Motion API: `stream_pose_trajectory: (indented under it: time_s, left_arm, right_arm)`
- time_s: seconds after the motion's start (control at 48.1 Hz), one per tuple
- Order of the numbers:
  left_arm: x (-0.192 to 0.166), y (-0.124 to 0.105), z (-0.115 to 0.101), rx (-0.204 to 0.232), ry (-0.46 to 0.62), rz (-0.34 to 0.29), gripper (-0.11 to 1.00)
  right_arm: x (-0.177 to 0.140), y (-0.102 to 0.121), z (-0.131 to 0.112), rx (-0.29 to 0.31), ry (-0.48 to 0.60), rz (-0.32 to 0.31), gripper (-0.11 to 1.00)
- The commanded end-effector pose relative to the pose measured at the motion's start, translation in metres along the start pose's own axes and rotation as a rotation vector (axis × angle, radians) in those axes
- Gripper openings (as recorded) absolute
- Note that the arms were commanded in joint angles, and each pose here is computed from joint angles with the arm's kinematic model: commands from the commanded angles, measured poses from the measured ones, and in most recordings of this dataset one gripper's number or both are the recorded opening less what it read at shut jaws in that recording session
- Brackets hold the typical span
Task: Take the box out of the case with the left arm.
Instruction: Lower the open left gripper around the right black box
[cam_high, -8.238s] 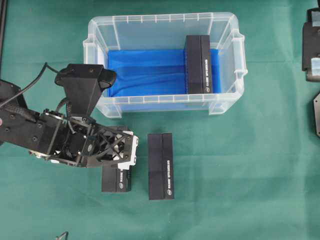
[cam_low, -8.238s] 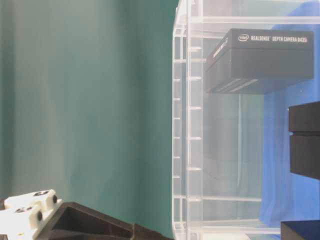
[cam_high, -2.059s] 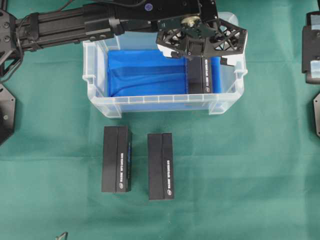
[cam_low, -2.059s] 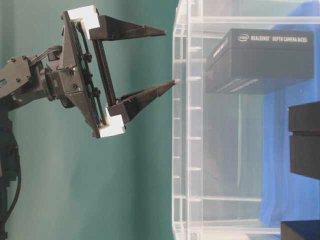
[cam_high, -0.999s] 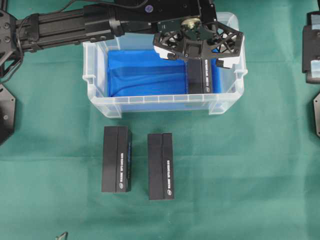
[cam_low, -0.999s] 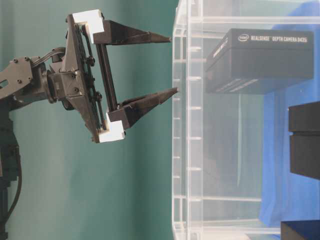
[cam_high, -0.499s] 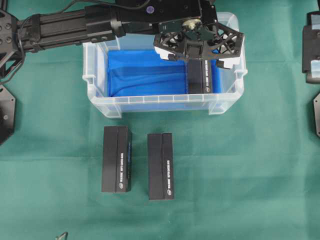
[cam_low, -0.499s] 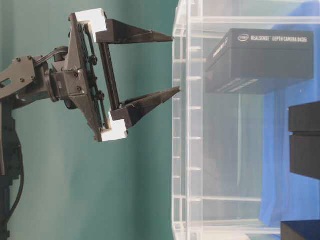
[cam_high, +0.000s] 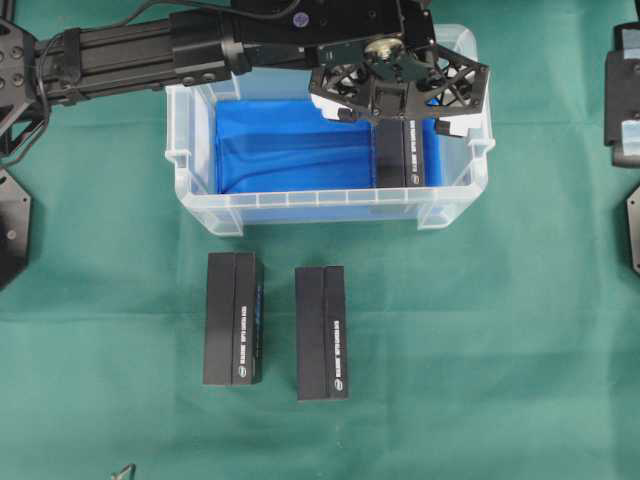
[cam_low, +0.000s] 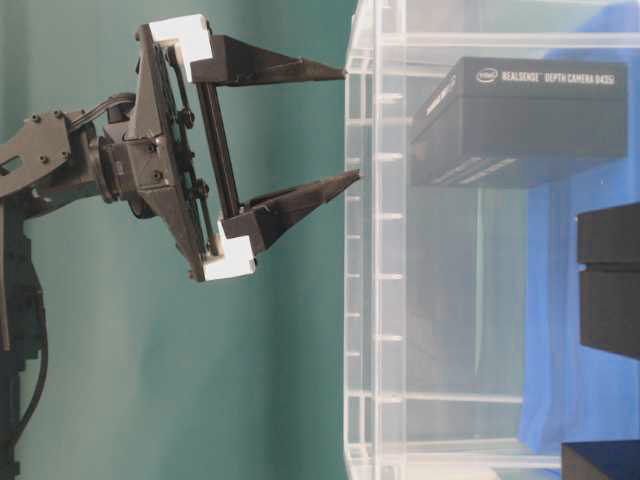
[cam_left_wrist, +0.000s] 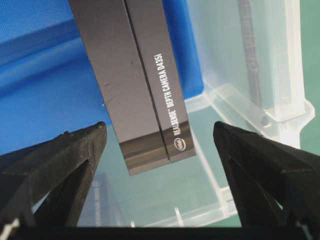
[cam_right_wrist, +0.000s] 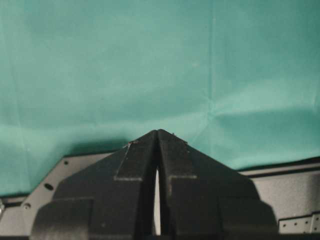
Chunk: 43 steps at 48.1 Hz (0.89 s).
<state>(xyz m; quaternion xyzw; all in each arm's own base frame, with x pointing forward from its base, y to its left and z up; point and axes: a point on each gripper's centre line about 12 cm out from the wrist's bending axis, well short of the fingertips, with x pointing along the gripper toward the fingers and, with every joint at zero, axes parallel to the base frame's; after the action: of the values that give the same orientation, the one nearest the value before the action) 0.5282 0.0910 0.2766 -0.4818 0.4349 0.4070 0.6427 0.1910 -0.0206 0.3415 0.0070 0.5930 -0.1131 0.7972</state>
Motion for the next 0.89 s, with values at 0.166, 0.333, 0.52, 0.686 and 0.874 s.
stream_pose_trajectory:
  time_s: [0.166, 0.333, 0.52, 0.686, 0.874]
  left_arm:
    - [-0.013, -0.004, 0.000, 0.001, -0.012, -0.032, 0.89]
    - [-0.008, -0.002, -0.001, 0.002, -0.009, -0.018, 0.89]
    - [0.001, 0.002, -0.001, 0.001, -0.007, 0.002, 0.89]
    - [0.008, 0.007, 0.001, -0.018, -0.009, 0.002, 0.89]
    - [0.015, 0.008, 0.002, -0.059, -0.012, -0.003, 0.89]
  right_arm:
    - [-0.004, 0.000, 0.001, 0.004, -0.015, 0.004, 0.00]
    - [-0.004, -0.001, 0.002, 0.004, -0.016, 0.002, 0.00]
    - [-0.004, 0.000, 0.001, 0.004, -0.015, 0.004, 0.00]
    - [-0.004, 0.000, 0.001, 0.004, -0.015, 0.004, 0.00]
    - [-0.004, 0.000, 0.001, 0.004, -0.015, 0.004, 0.00]
